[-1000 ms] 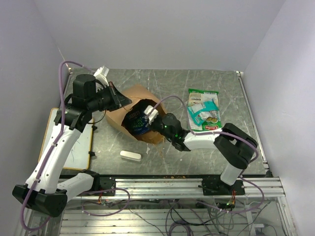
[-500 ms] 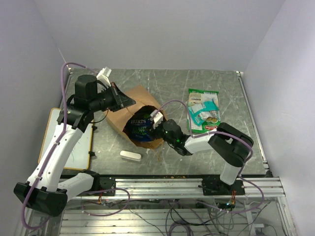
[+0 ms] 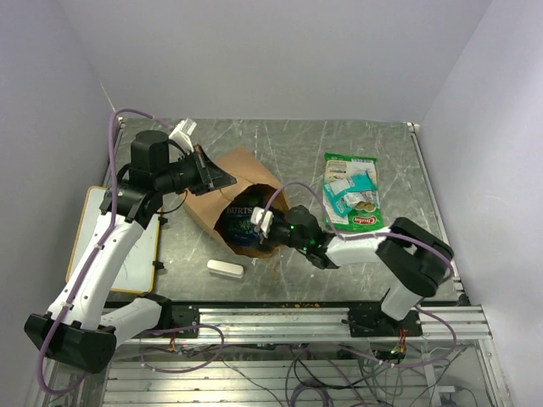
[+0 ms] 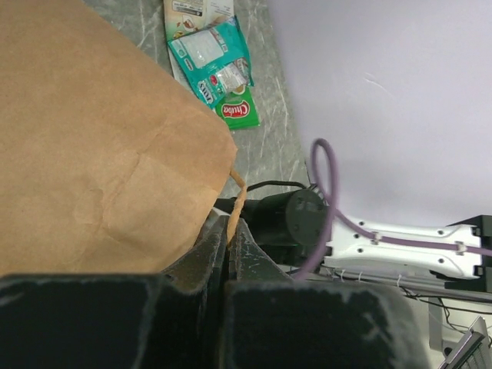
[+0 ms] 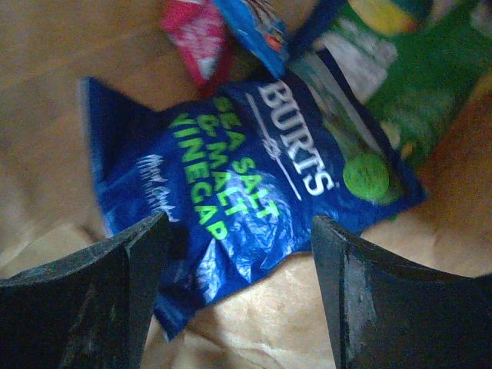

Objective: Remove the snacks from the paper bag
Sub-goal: Take out the snack from the paper bag.

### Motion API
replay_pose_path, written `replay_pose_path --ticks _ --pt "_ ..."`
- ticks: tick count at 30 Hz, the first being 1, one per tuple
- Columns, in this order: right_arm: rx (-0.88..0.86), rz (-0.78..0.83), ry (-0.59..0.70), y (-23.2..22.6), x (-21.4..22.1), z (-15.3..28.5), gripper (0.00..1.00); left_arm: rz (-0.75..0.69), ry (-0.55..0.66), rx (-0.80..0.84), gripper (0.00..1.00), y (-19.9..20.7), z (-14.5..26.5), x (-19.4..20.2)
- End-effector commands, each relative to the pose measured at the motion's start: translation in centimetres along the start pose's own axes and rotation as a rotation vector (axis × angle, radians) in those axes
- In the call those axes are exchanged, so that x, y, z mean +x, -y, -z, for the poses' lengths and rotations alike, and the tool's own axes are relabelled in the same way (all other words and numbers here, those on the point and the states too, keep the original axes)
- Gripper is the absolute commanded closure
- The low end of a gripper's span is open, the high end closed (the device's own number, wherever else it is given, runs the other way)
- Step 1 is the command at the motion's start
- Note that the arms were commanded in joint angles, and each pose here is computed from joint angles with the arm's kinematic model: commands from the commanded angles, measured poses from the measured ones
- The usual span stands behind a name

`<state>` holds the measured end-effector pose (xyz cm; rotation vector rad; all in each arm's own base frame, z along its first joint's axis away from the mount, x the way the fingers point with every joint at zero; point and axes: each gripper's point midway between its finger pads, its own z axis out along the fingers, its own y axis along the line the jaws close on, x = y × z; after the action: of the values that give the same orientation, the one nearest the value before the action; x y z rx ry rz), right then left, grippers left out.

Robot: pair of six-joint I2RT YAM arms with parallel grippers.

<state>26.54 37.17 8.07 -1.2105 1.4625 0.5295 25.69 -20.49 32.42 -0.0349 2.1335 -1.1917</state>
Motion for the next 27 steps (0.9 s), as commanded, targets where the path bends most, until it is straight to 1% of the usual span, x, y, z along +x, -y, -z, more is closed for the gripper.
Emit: replay_pose_path --ticks 1,5,9,12,16,19,27 --pt "-0.282 0.375 0.058 -3.1 -1.0 2.4 0.27 -0.038 -0.033 0.015 0.93 -0.1 0.3 1.0" --pt "-0.378 0.494 0.020 -3.9 -0.2 3.6 0.28 -0.039 -0.038 0.013 0.93 -0.1 0.4 1.2" --pt "-0.418 0.517 -0.003 -4.4 0.6 3.5 0.32 -0.044 -0.036 0.022 0.93 0.2 0.3 0.9" --pt "-0.392 0.548 -0.028 -4.1 1.2 2.8 0.34 -0.043 -0.038 0.020 0.93 0.2 0.2 0.7" --pt "-0.307 0.586 -0.050 -2.7 1.4 1.6 0.36 -0.035 -0.037 0.028 0.93 0.4 0.0 0.6" --pt "-0.292 0.604 -0.058 -2.3 1.5 0.9 0.38 -0.035 -0.038 0.030 0.93 0.4 0.1 0.6" --pt "-0.168 0.622 -0.015 -1.1 0.8 -1.0 0.37 -0.036 -0.030 0.027 0.93 0.9 0.2 0.0"
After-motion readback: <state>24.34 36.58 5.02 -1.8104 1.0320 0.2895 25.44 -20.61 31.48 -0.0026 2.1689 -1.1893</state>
